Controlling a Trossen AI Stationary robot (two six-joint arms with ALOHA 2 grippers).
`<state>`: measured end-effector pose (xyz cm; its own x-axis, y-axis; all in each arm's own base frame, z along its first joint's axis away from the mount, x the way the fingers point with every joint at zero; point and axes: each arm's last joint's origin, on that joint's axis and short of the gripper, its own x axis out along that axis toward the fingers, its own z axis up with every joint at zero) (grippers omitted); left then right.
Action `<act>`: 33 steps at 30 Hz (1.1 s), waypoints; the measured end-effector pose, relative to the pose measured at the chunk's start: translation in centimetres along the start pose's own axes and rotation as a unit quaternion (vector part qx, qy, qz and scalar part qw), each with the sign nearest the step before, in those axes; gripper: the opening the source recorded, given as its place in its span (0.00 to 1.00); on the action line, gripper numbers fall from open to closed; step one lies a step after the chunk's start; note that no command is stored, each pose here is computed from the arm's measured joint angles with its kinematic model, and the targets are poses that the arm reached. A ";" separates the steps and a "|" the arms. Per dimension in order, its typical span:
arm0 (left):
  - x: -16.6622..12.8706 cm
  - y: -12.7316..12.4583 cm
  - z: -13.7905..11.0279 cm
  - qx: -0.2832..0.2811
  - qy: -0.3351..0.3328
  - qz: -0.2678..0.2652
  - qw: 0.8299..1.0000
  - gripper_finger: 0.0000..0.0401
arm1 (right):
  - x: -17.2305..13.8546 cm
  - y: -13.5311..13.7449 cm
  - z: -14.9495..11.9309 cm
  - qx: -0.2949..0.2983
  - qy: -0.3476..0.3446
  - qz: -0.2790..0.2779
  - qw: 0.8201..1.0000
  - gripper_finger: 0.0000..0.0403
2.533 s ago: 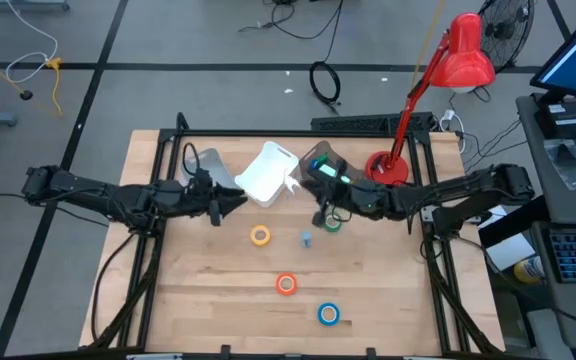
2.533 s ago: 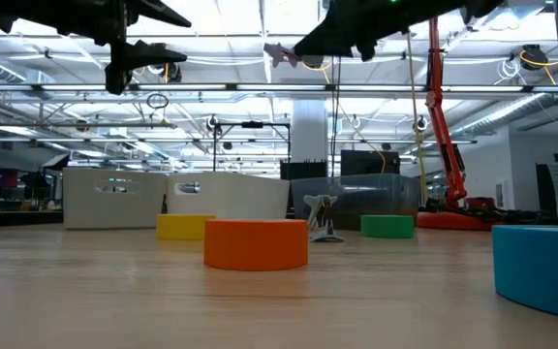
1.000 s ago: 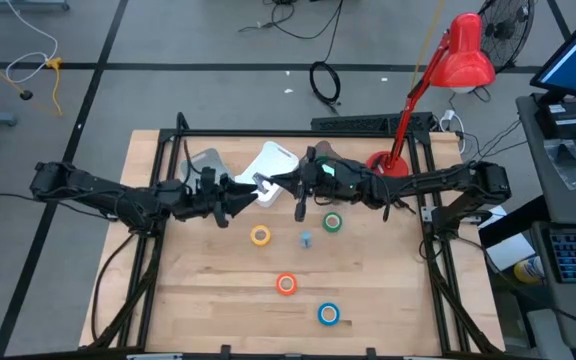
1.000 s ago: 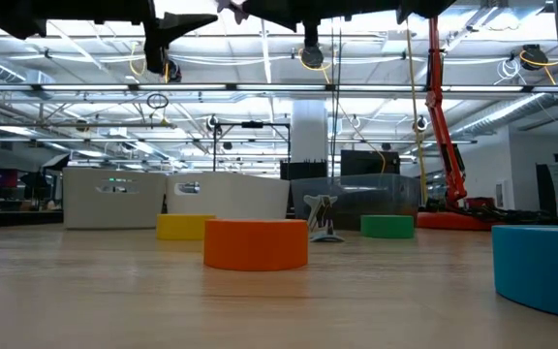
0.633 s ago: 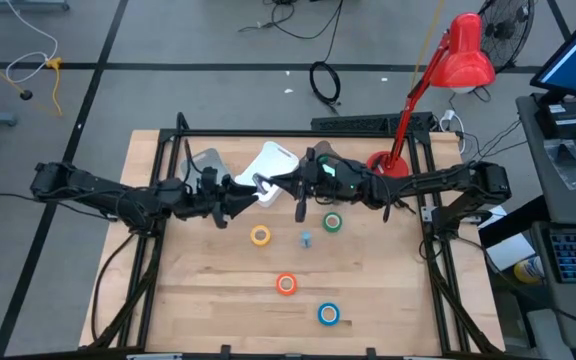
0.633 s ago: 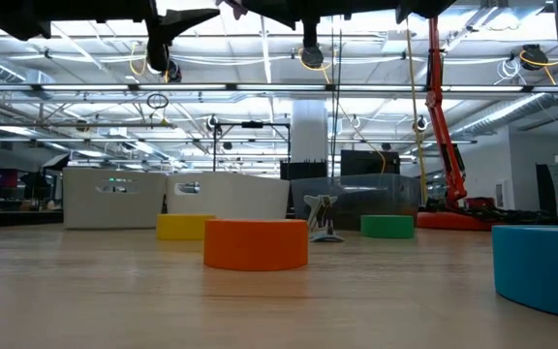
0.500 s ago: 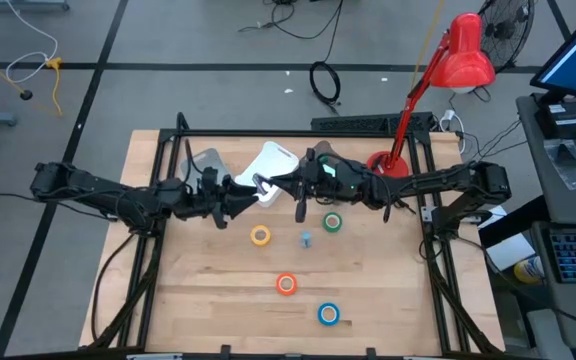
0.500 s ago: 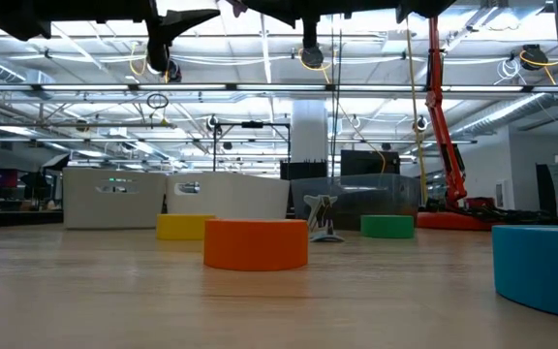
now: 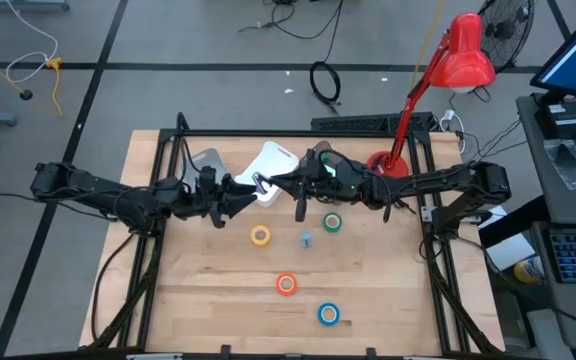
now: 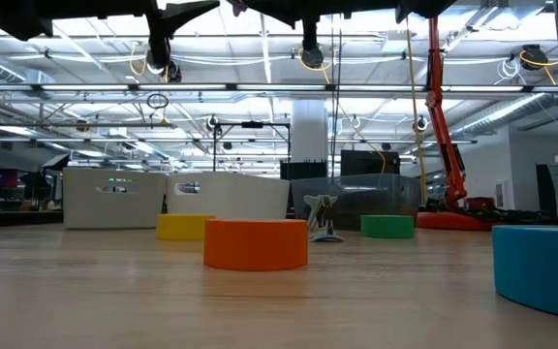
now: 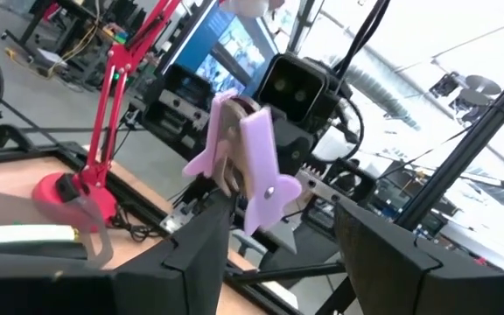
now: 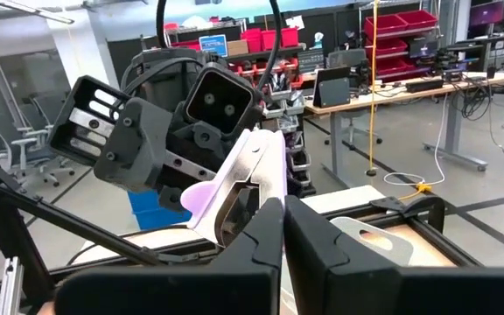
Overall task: Pick and place Stapler, Stapler remover, tape
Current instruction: Put the violet staple remover into the gray bin
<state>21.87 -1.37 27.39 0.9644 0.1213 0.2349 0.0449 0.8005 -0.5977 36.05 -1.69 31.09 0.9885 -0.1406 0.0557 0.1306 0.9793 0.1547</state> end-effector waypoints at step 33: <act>1.3 -1.0 0.6 -0.002 0.012 -0.030 0.999 0.53 | 0.0 0.0 0.3 0.013 -0.018 0.004 1.000 0.00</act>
<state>22.92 -1.64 28.71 0.9660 0.0596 0.2514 0.1032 0.8030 -0.5870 36.03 -1.74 31.42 0.9860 -0.1382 0.0928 0.1200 0.9764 0.1793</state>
